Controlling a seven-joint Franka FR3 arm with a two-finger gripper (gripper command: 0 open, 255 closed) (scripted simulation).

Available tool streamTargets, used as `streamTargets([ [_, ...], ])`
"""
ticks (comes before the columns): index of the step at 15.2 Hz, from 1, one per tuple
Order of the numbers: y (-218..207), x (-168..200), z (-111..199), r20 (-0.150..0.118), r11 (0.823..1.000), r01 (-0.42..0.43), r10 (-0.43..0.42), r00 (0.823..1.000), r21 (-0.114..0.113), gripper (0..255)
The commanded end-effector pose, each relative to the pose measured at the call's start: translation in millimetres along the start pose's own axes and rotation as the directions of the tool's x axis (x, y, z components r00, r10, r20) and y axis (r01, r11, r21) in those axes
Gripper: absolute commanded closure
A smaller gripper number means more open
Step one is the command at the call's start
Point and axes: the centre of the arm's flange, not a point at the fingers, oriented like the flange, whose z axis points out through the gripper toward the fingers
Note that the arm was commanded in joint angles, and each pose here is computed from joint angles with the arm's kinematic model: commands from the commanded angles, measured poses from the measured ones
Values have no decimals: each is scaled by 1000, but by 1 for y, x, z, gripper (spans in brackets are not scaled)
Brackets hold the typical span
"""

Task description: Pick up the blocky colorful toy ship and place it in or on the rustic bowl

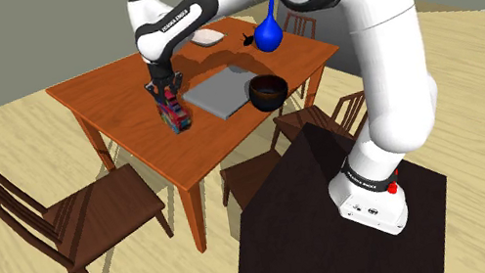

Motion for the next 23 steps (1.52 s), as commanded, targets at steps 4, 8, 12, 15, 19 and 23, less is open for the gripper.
streamTargets([
  [4, 1, 1, -26, -1, 1000, 0, 0, 1000, 0, 255],
  [8, 2, 1, -47, -1, 1000, 0, 0, 1000, 0, 255],
  [12, 4, 1, -68, -1, 1000, 0, 0, 1000, 0, 255],
  [15, 5, 1, -84, -1, 1000, 0, 0, 1000, 0, 255],
  [19, 6, 2, -105, -1, 1000, 0, 0, 1000, 0, 255],
  [23, 7, 2, -126, -1, 1000, 0, 0, 1000, 0, 255],
])
